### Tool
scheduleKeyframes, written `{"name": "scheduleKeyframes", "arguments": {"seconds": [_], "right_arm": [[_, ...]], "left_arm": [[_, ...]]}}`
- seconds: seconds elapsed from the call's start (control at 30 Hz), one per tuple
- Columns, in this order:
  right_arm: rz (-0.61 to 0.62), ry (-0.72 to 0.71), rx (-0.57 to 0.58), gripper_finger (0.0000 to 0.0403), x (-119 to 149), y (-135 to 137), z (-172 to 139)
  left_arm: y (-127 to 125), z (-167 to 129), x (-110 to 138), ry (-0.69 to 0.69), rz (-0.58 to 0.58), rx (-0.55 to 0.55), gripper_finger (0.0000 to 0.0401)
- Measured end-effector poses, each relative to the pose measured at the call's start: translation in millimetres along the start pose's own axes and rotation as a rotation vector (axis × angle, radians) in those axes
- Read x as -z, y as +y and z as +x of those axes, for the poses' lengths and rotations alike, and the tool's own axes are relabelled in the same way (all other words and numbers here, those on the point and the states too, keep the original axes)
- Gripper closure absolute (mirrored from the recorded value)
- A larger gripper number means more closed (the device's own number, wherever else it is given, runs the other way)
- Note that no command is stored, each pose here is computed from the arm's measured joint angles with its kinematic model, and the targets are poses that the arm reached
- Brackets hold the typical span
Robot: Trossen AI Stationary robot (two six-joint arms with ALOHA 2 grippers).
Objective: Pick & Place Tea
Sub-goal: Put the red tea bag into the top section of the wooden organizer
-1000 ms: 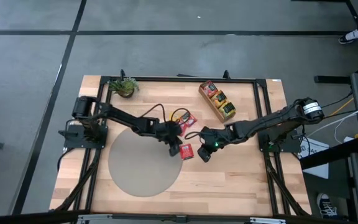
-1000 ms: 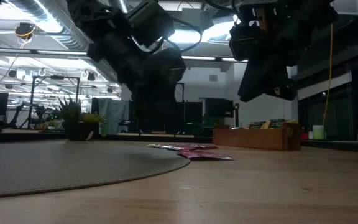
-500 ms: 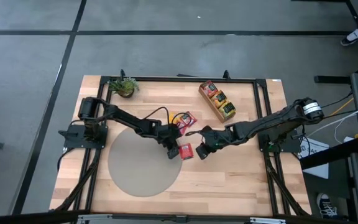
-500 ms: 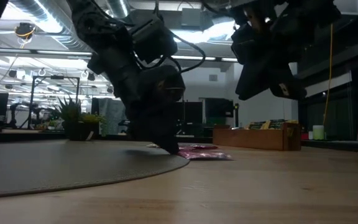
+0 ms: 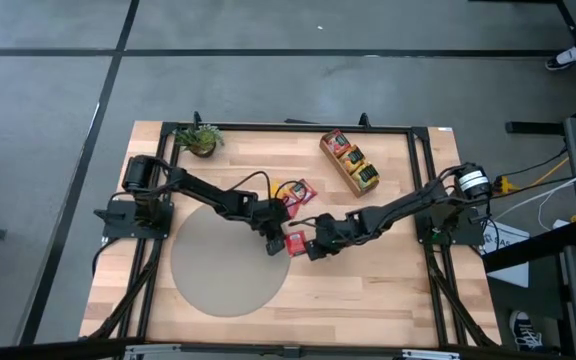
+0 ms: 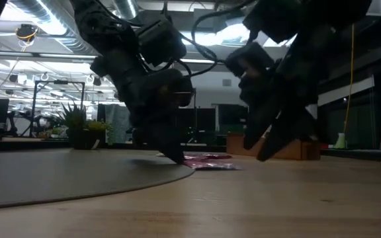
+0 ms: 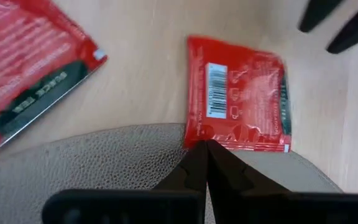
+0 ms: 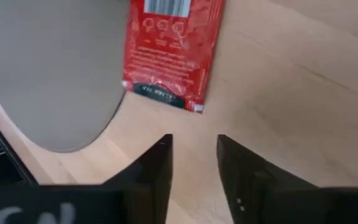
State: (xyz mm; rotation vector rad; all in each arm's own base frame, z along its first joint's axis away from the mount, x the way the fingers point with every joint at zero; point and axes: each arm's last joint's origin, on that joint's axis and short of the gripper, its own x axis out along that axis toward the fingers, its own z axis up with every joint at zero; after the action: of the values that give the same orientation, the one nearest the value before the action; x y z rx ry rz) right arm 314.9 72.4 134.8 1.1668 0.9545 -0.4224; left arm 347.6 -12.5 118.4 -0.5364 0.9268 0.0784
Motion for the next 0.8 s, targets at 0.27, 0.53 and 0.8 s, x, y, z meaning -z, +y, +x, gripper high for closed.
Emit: {"name": "scheduleKeyframes", "arguments": {"seconds": [0.27,0.53,0.8], "right_arm": [[0.024,-0.009,-0.038,0.0242,-1.1,4.0,-1.5],[0.046,-0.012,-0.059,0.024,-1.5,6.0,-1.6],[0.051,-0.019,-0.048,0.024,-1.7,5.0,-1.6]], "left_arm": [[-12.0,-29.4,-17.0,-0.113,0.115,0.053,0.0399],[-7.6,-13.6,-11.1,-0.083,0.11,0.048,0.0399],[5.6,16.4,1.1,0.019,0.053,0.073,0.0399]]}}
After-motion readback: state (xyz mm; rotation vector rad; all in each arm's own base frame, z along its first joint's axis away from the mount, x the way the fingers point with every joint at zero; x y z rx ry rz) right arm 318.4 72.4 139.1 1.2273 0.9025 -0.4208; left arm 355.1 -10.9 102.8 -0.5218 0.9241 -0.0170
